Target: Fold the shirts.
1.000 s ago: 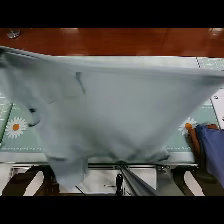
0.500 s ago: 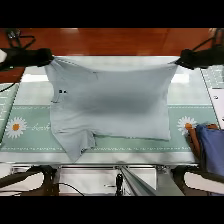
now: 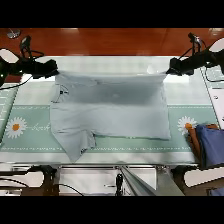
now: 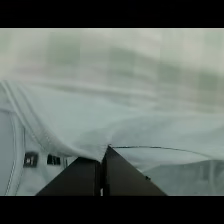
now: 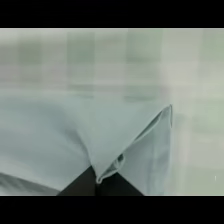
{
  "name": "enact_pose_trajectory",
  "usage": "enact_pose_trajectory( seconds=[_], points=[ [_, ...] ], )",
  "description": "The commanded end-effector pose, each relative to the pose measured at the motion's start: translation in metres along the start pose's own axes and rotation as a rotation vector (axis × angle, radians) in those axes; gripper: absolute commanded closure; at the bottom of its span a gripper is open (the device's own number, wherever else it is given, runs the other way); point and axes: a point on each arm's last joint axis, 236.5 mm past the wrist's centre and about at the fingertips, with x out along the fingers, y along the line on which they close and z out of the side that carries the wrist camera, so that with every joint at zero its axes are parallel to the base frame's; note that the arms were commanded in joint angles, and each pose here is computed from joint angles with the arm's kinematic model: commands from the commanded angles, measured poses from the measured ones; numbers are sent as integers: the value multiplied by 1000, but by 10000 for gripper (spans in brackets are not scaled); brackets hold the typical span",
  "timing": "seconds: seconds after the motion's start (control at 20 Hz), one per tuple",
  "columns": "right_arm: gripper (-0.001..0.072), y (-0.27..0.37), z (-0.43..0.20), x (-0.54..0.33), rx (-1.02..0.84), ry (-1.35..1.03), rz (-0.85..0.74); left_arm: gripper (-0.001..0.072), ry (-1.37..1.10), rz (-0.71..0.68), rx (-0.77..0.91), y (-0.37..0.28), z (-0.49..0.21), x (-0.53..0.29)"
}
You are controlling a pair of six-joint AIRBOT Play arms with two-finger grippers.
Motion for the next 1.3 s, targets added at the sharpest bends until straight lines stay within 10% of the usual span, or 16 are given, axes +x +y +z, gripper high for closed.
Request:
enact_pose_trajectory(
  seconds=[0.0, 0.3, 0.35, 0.4, 0.95, 1.25],
  points=[
    [687, -15, -48, -4, -12, 197, -8, 686, 271, -18, 82, 15, -61, -2],
    [604, -36, -118, 48, 79, 386, -22, 670, 505, -22, -28, 33, -126, 31],
    [284, -37, -120, 50, 107, 396, -26, 432, 540, -20, -55, 33, -133, 30],
    [90, -37, -119, 46, 105, 398, -20, -7, 576, -18, -58, 35, -139, 23],
    [90, -60, -152, -68, 291, -103, -9, 4, 589, 78, -287, 104, -246, -60],
    [90, -15, -208, -42, 373, -116, 170, 4, 408, -122, -548, 79, -283, -41]
  ],
)
